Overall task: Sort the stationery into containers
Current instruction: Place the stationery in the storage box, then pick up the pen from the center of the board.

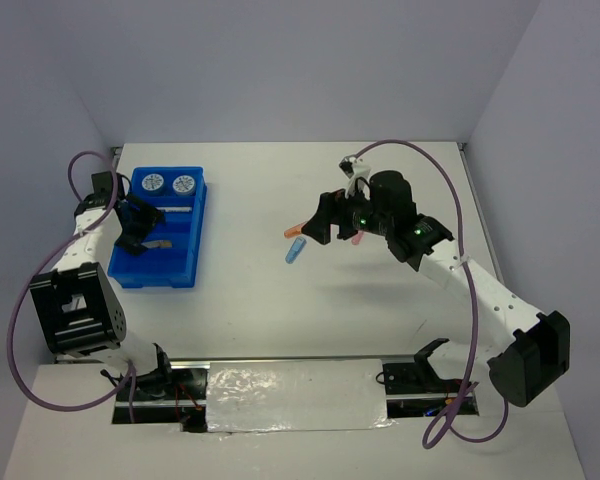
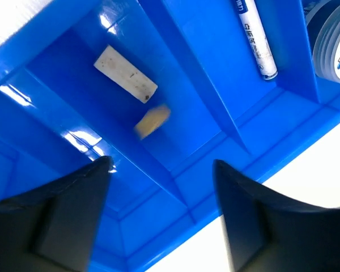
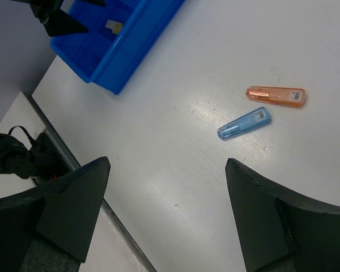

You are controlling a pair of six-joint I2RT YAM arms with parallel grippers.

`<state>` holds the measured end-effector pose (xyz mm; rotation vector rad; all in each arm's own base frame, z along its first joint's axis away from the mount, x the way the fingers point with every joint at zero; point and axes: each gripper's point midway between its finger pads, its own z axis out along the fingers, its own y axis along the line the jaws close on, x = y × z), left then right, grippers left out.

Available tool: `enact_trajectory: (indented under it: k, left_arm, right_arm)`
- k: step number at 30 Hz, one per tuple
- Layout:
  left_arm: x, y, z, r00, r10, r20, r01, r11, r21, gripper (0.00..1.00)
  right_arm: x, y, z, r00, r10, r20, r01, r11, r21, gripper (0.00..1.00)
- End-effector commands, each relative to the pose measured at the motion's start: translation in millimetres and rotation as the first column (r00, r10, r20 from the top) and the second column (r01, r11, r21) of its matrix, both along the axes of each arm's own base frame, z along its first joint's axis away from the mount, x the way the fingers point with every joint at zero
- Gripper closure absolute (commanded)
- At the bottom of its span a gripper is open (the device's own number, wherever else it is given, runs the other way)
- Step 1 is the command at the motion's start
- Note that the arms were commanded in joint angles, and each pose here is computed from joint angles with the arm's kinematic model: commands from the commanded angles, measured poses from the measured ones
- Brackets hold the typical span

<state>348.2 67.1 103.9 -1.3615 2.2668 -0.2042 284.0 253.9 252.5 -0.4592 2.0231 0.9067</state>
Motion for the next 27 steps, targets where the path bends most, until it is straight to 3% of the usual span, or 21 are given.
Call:
enact_trajectory:
  k: [1,4,6,7,9,10,12,13,17,19,26,27]
  left_arm:
    - [7.8,7.2,13.5,0.999,-0.013,0.041,0.011,0.999,0.036,0.06]
    - [21.4,2.2,50.9,0.988,-0.108,0.115,0.095,0.989,0.114,0.03]
    - [52.3,-36.0,94.8,0.929,-0.304,0.213,0.254,0.939,0.232,0.01]
    - [68.4,-58.2,103.7,0.859,-0.46,0.223,0.386,0.87,0.309,0.01]
    - [92.9,-148.1,137.3,0.631,-0.726,0.275,0.62,0.684,0.383,0.01]
    - [95.1,-172.3,102.9,0.55,-0.82,0.161,0.741,0.567,0.361,0.01]
    - [105.3,-239.8,86.5,0.343,-0.937,0.07,0.855,0.342,0.39,0.01]
    - [98.7,-270.2,74.4,0.271,-0.962,0.012,0.883,0.254,0.394,0.01]
    - [96.1,-331.8,50.1,0.085,-0.992,-0.091,0.906,0.039,0.422,0.01]
    - [98.6,-358.4,47.9,0.02,-0.997,-0.077,0.884,-0.019,0.467,0.01]
    - [108.6,-385.5,26.0,-0.037,-0.994,-0.099,0.885,-0.079,0.459,0.01]
    - [109.7,-383.6,15.5,-0.058,-0.988,-0.144,0.883,-0.118,0.454,0.01]
  right_arm:
    - [-1.7,-1.8,8.8,0.999,0.011,0.033,-0.011,1.0,-0.001,0.09]
    - [-1.7,-2.1,11.9,0.999,0.01,0.032,-0.01,1.0,0.001,0.09]
    - [-1.7,-4.3,16.2,0.999,0.001,0.034,-0.001,1.0,0.006,0.09]
    - [-1.0,-7.7,16.0,1.0,-0.015,0.027,0.015,1.0,-0.002,0.09]
    - [0.2,-14.7,18.5,0.999,-0.049,0.019,0.049,0.999,-0.008,0.09]
    - [-2.1,-18.3,17.7,0.998,-0.059,0.003,0.059,0.998,-0.021,0.09]
    - [-5.9,-24.3,23.6,0.997,-0.073,0.009,0.073,0.997,-0.024,0.09]
    - [-9.9,-27.6,24.3,0.997,-0.074,0.002,0.074,0.997,-0.034,0.09]
    - [-25.5,-40.4,35.2,0.997,-0.079,0.022,0.079,0.996,-0.043,0.09]
    - [-35.2,-47.2,40.8,0.996,-0.081,0.034,0.083,0.996,-0.046,0.09]
    - [-59.6,-57.8,49.0,0.996,-0.072,0.051,0.074,0.997,-0.025,0.08]
    - [-61.2,-58.7,48.4,0.996,-0.072,0.05,0.074,0.997,-0.025,0.08]
